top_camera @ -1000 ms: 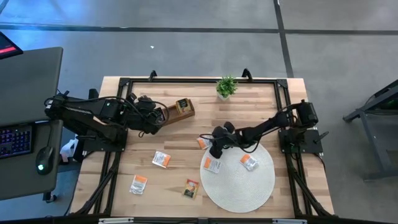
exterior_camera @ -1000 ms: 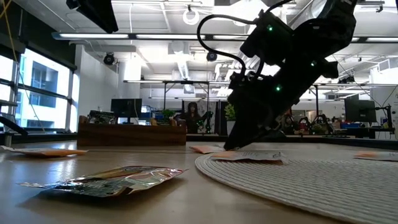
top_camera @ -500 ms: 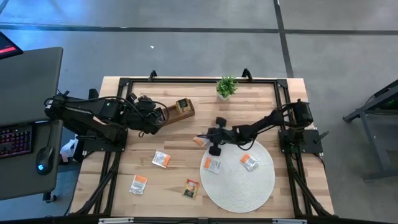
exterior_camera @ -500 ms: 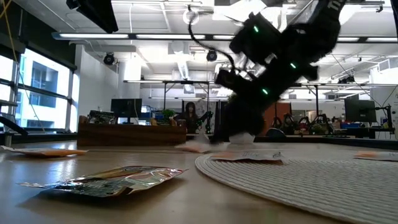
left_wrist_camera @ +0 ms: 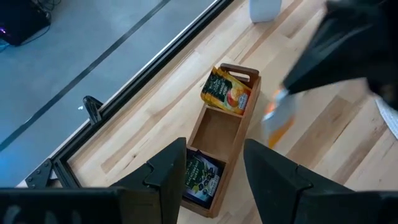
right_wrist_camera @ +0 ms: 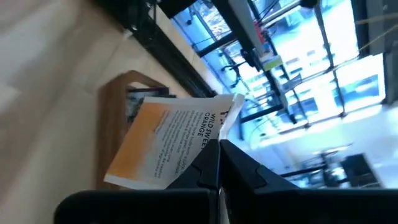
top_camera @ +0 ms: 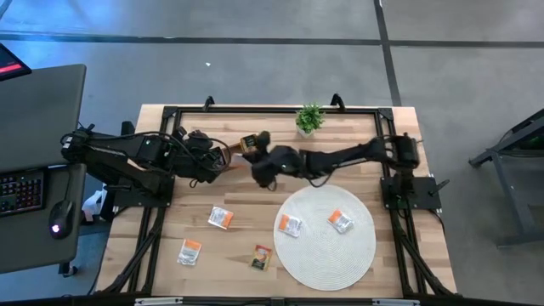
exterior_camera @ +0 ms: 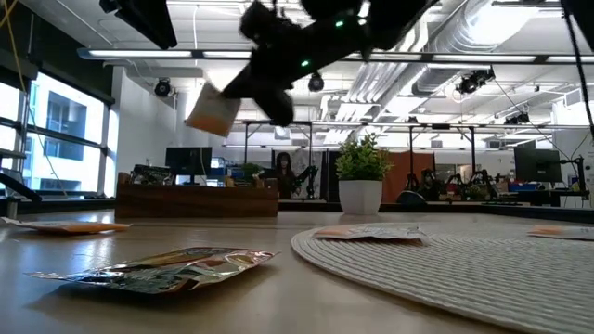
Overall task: Pick & Place Tea
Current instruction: Put the white tea bag into the middle section of the wooden organizer
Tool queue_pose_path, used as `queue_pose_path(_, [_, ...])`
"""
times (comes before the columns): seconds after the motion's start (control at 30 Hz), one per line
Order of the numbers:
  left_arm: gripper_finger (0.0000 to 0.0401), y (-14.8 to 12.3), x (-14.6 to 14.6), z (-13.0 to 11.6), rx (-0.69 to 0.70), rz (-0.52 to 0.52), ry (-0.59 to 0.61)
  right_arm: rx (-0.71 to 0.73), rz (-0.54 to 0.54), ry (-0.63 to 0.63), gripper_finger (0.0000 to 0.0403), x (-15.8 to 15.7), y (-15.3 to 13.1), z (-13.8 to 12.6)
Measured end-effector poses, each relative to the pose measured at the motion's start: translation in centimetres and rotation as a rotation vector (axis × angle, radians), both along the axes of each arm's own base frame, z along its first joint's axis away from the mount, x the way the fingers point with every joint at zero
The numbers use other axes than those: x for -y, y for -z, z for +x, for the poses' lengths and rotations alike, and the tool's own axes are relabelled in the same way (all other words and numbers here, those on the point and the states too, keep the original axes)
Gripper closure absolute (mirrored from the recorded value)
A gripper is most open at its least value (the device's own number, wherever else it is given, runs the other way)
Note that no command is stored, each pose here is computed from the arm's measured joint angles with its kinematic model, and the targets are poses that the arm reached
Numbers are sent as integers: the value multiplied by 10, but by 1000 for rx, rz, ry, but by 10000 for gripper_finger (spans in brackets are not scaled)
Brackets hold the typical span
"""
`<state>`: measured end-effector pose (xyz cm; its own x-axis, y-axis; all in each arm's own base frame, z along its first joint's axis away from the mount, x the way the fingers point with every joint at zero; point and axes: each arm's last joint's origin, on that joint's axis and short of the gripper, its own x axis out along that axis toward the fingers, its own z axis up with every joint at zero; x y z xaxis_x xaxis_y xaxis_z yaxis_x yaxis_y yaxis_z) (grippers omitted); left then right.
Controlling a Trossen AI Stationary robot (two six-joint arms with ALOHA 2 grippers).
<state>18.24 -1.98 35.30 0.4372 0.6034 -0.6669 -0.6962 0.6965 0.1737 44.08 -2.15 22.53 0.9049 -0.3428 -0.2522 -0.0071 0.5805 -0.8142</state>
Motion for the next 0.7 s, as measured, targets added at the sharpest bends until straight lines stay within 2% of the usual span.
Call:
queue_pose_path(0.23, [242,0,0,0,-5,2,0,-71,-131,26,402,28,28,41])
queue_pose_path(0.37, [242,0,0,0,-12,1,8,-145,-202,53,402,41,51,53])
queue_pose_path(0.5, [242,0,0,0,-22,8,20,-196,-294,84,402,49,59,58])
queue_pose_path(0.7, [242,0,0,0,-22,7,20,-222,-260,-31,400,58,64,57])
